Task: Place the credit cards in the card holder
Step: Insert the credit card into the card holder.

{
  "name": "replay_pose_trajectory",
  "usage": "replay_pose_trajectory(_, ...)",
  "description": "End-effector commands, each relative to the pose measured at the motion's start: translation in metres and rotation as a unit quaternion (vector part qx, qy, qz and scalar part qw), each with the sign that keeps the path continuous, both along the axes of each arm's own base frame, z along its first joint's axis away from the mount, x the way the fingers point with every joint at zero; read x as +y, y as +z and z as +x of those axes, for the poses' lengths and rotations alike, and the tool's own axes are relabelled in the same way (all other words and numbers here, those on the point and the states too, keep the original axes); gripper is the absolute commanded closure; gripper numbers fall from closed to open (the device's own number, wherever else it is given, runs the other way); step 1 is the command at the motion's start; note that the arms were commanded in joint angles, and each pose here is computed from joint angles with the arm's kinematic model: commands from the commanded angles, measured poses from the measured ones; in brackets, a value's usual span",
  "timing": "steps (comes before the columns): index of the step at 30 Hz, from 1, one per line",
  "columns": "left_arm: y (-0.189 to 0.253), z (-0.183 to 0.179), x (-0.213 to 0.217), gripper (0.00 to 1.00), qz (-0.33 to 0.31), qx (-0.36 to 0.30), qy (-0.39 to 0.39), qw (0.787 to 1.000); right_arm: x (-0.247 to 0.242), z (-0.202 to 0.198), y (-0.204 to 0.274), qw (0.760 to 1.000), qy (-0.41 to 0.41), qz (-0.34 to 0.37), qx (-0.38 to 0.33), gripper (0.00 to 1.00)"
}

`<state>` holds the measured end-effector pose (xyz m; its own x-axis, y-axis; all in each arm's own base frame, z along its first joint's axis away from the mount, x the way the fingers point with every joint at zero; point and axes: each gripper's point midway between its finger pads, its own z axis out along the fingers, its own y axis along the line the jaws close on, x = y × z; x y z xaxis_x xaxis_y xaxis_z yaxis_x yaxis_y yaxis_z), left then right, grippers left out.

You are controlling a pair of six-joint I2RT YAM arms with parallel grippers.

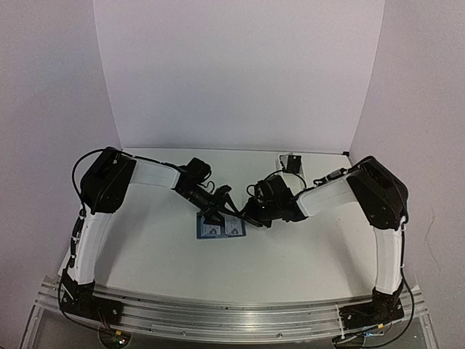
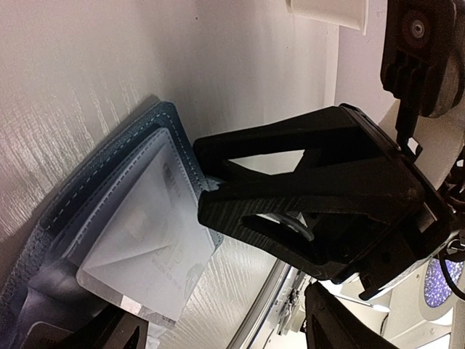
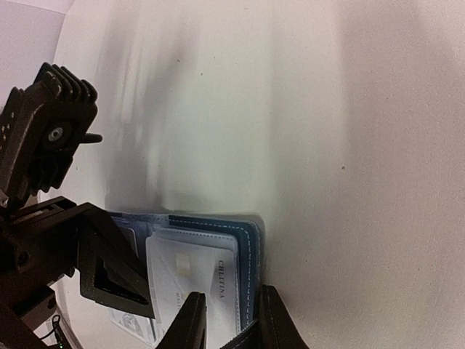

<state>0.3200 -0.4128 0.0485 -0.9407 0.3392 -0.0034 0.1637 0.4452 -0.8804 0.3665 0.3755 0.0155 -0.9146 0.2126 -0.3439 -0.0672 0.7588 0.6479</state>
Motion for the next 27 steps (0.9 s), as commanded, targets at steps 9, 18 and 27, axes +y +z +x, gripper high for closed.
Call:
replay_pose_trajectory(9, 0.044, 0.004, 0.012, 0.19, -0.010, -0.063, -0.042, 0.997, -0.014, -0.003, 0.028, 0.996, 0.009, -0.077, -0.030, 0.74)
replay_pose_trajectory(18, 0.056, -0.005, 0.027, 0.04, -0.021, -0.070, -0.040, 0.997, -0.025, 0.001, 0.069, 0.994, -0.007, -0.090, -0.057, 0.62)
replay_pose_trajectory(27, 0.043, 0.009, 0.022, 0.01, -0.038, -0.057, -0.008, 0.998, 0.010, -0.009, 0.090, 0.998, 0.052, -0.016, -0.030, 0.60)
